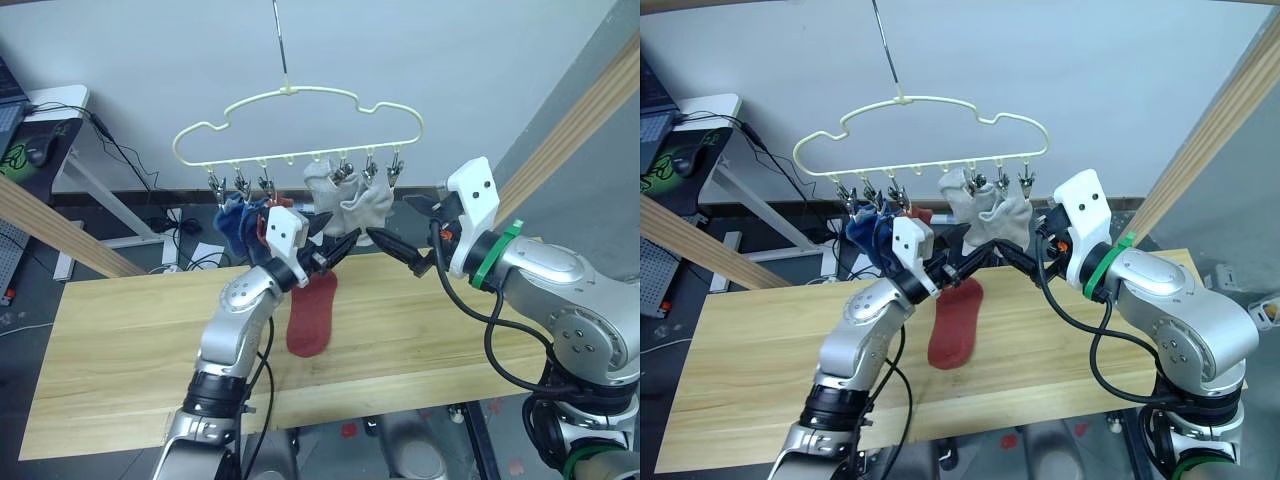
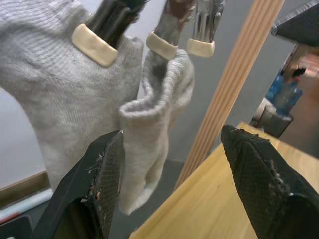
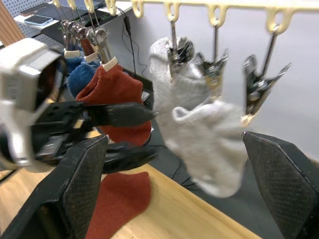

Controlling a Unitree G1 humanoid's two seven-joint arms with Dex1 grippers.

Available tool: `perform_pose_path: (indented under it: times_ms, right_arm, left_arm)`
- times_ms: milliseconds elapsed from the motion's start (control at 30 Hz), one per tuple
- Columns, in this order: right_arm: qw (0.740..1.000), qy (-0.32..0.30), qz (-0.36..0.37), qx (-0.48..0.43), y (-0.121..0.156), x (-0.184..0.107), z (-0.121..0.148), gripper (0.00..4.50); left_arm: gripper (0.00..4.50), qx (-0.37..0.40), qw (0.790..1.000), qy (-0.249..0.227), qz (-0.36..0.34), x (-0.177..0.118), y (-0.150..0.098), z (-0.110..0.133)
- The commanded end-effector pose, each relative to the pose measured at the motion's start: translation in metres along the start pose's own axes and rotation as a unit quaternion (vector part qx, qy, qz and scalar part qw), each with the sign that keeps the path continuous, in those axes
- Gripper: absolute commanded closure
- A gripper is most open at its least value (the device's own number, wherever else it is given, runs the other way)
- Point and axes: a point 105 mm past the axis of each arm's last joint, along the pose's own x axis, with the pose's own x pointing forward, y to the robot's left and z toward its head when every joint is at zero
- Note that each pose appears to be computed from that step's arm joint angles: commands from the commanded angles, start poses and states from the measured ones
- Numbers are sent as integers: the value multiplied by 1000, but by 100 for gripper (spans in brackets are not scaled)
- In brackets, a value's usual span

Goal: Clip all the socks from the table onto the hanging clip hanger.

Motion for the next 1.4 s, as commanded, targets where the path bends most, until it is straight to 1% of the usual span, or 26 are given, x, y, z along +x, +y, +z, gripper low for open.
perform_pose_path:
  times_ms: [33,133,300,333,433,567,667,833,1167,1400]
  right_arm:
    - [999,-31,-29,-28,-6,-6,10,0]
    - [998,-39,-44,-26,-10,-8,10,0]
    - [996,-48,-71,-17,-14,-5,7,0]
    - [996,-49,-79,-15,-16,-4,7,38]
    - [994,-52,-94,-13,-17,0,4,124]
    - [991,-56,-119,-11,-21,5,3,124]
    - [989,-57,-136,-9,-25,11,0,124]
    - [986,-67,-154,-5,-29,20,0,124]
    - [980,-99,-172,3,-30,38,10,124]
    - [970,-109,-218,-7,-44,42,15,124]
  left_arm:
    - [119,22,998,-14,-53,-15,-18,19]
    - [119,36,997,-7,-74,-25,-23,26]
    - [119,49,994,-2,-96,-35,-28,38]
    - [114,52,993,-3,-102,-36,-30,41]
    - [114,55,992,-8,-115,-38,-31,51]
    - [114,59,989,-13,-134,-40,-32,64]
    - [114,44,987,-9,-154,-44,-31,75]
    - [114,51,985,-7,-165,-45,-29,85]
    - [114,58,984,-5,-167,-43,-27,88]
    - [114,63,984,-1,-164,-42,-25,87]
